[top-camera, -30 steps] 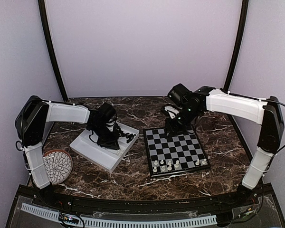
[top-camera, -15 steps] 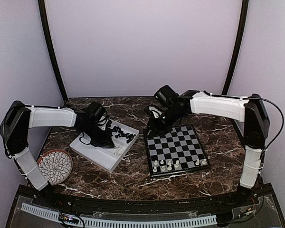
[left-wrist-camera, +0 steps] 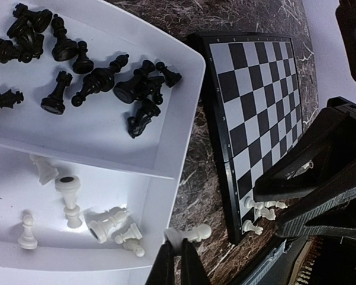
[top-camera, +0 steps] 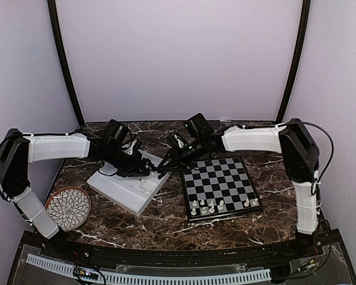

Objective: Set up the chess pieces on the board
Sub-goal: Pass from the left arm to the right

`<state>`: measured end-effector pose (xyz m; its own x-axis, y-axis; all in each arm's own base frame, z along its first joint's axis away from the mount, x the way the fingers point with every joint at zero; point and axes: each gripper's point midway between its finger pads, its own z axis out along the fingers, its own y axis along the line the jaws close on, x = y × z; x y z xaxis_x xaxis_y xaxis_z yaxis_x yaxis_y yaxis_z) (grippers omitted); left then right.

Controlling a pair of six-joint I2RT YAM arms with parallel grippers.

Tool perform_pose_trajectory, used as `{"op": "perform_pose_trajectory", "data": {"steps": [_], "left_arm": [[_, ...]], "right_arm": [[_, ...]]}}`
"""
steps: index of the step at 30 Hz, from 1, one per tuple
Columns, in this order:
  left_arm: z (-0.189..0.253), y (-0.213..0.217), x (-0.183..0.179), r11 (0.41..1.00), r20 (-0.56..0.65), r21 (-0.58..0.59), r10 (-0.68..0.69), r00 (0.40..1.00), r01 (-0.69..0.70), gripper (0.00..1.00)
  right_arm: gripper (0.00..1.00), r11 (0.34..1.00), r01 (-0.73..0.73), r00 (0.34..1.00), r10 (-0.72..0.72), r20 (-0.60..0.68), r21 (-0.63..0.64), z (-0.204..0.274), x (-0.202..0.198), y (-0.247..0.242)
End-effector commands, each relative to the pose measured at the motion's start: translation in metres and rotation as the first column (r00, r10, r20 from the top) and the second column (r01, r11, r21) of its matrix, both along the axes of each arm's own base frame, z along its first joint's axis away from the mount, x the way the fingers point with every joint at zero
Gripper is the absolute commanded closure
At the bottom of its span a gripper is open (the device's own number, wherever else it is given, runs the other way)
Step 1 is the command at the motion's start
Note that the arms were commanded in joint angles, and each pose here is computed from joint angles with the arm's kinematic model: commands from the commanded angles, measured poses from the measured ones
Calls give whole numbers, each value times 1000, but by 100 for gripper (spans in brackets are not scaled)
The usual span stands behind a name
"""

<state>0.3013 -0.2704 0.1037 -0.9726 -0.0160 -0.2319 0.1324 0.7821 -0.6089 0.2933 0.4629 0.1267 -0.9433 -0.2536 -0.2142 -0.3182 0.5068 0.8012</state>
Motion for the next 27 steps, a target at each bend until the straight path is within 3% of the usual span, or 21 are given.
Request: {"op": "perform_pose_trajectory", "data": {"steps": [1, 27], "left_arm": [[23, -6, -3, 997, 22, -80, -10, 1000, 12, 96], [40, -18, 14, 992, 63, -123, -6, 998, 14, 95]], "right_arm": [[74, 988, -12, 1000, 16, -23, 152, 30, 5, 27], [74, 988, -37, 993, 52, -102, 149, 10, 4, 38]]}}
